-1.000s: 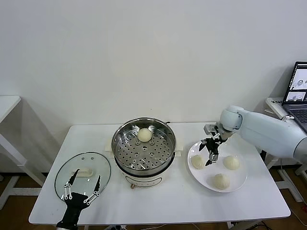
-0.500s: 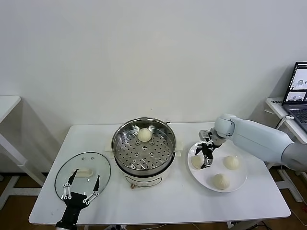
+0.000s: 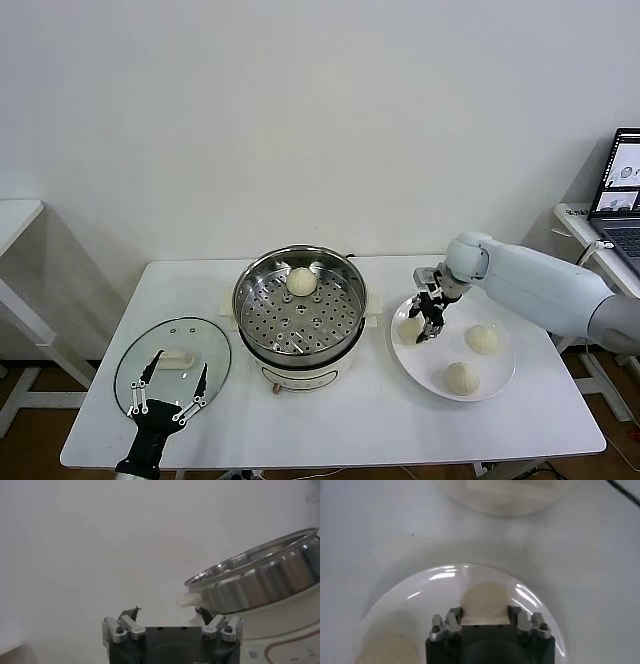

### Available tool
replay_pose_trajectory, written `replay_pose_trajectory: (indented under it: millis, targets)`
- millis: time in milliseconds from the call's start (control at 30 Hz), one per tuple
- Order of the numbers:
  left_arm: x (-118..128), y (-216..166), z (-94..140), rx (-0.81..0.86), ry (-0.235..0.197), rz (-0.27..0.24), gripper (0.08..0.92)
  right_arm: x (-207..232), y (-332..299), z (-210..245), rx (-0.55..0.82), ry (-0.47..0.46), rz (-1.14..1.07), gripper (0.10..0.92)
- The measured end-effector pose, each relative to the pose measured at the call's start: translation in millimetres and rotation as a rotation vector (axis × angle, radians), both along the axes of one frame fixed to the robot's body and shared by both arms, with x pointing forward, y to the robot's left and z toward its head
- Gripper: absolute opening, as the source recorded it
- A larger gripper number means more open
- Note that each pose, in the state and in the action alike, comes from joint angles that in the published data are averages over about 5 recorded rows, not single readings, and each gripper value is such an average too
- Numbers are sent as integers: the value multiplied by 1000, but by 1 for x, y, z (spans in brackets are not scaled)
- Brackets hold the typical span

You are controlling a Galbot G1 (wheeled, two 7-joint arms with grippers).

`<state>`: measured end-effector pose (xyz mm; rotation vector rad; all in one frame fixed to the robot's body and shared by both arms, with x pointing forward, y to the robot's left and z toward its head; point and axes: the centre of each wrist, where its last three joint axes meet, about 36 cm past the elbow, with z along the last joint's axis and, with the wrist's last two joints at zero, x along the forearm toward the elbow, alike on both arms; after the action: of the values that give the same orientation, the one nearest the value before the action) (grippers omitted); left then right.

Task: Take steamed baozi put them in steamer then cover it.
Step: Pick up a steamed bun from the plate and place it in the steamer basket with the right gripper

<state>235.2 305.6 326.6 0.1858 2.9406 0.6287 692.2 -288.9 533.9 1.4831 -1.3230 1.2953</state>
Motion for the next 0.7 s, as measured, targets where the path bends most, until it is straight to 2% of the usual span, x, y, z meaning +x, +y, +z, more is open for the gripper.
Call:
replay_pose_trajectory:
  millis: [200,400,533,700]
  targets:
    - [3,-2,2,0,-6,-8,823,15,29,84,7,-24,70,639]
    - [4,-5,4,-5,-10,-15,823,13,89,154,32,-40,156,636]
    - [6,-6,3,-6,-12,-18,823,7,136,174,41,-32,208,636]
    - [8,-4,2,-4,-14,-14,823,-2,194,176,31,-23,256,636]
